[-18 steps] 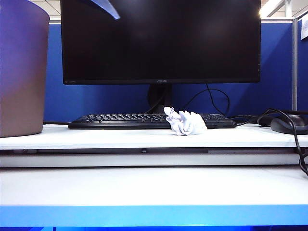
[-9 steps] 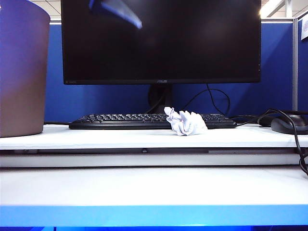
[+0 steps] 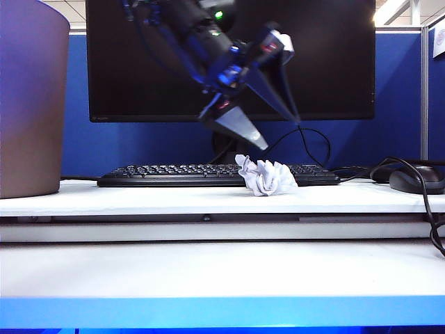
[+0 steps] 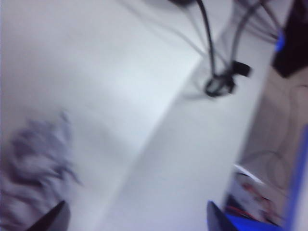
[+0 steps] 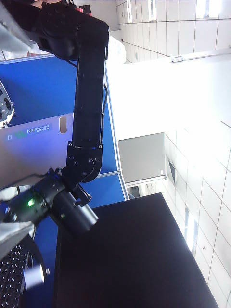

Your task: Pick up all paper balls from the table and place them in the pink trash can.

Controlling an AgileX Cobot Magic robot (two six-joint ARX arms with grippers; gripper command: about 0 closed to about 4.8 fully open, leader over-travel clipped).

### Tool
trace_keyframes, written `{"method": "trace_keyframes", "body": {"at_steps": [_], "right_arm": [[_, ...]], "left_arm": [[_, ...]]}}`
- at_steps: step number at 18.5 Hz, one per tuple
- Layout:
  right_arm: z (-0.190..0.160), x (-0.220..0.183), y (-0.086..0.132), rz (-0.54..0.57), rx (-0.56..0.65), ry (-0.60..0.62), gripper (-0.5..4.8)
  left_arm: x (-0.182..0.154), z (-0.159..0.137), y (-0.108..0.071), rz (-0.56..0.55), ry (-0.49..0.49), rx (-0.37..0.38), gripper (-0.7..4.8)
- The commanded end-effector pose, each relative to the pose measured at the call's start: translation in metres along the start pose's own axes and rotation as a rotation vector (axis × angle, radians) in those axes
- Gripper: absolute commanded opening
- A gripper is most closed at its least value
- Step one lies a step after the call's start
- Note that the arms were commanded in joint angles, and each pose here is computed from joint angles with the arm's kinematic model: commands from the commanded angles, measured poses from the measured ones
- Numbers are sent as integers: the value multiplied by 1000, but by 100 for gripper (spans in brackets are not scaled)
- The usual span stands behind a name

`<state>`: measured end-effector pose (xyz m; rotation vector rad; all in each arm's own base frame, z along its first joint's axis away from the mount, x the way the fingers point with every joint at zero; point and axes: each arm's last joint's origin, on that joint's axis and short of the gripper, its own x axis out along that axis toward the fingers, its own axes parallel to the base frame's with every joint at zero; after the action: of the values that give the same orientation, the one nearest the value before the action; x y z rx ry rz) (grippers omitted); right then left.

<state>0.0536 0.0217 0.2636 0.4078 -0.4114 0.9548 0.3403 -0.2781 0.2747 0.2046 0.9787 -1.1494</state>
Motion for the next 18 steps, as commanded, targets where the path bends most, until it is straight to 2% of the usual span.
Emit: {"method": "trace_keyframes", "body": {"at_steps": [1,4,7,10,11,14,16,18], "right_arm": [[1,0,0,-2,-7,-3,479],[-4,0,-4,-44,10,36,479],[-21,-3,-17,-173,74,163,479],[-40,-11,-29,-393,187,266,479],[-44,-13,-31,-433,221,298,469],[-53,-18,-33,-492,262,367,462],[-59,-22,-34,-523,301,417,462],[-61,-23,-35,-534,300,441,462]], "left_arm": [[4,7,1,158,-29,64,372],[17,4,6,184,-3,60,371],[30,-2,13,179,36,43,372],[39,-5,17,176,55,34,371],[40,-5,18,188,55,35,371],[40,-3,19,194,34,45,370],[41,-1,19,197,13,53,332],[41,-1,20,197,14,52,332]]}}
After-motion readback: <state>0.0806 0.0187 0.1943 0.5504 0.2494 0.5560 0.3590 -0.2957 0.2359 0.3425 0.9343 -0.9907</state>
